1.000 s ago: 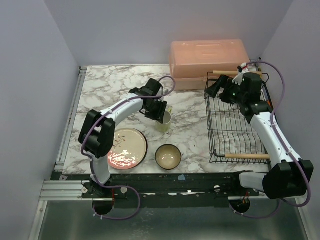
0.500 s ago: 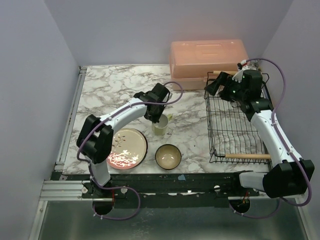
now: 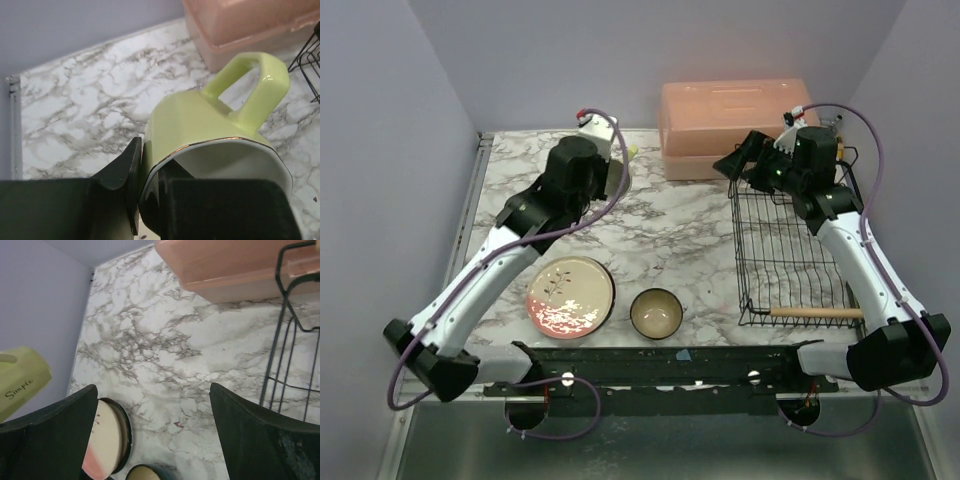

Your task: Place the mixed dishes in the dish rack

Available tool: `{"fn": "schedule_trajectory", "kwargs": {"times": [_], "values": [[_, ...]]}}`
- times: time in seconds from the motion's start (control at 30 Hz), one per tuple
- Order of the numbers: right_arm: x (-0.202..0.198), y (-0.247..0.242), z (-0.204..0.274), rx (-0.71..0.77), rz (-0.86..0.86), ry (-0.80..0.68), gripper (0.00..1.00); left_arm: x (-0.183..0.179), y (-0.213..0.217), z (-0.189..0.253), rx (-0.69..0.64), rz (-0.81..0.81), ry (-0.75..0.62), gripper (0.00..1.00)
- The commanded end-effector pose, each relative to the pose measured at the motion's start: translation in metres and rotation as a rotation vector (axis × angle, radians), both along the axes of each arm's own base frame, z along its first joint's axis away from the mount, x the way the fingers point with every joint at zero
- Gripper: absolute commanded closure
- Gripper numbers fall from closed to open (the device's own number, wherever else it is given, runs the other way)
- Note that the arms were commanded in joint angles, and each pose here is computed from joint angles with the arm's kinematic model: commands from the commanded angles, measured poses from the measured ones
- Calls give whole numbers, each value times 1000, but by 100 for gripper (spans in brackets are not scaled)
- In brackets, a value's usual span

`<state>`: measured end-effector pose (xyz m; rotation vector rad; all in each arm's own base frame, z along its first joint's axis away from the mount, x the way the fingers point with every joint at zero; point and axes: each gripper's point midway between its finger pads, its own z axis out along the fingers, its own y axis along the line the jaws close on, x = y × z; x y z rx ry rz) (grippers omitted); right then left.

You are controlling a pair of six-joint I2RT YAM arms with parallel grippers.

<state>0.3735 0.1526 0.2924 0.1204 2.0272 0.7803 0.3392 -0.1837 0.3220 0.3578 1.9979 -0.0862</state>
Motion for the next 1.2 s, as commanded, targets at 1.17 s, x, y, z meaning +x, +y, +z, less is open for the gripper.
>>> {"fn": "schedule_trajectory", "kwargs": {"times": [1.17], "values": [[-149, 206, 21, 560, 907, 522, 31, -97, -26, 48, 210, -520, -1138, 100]]}}
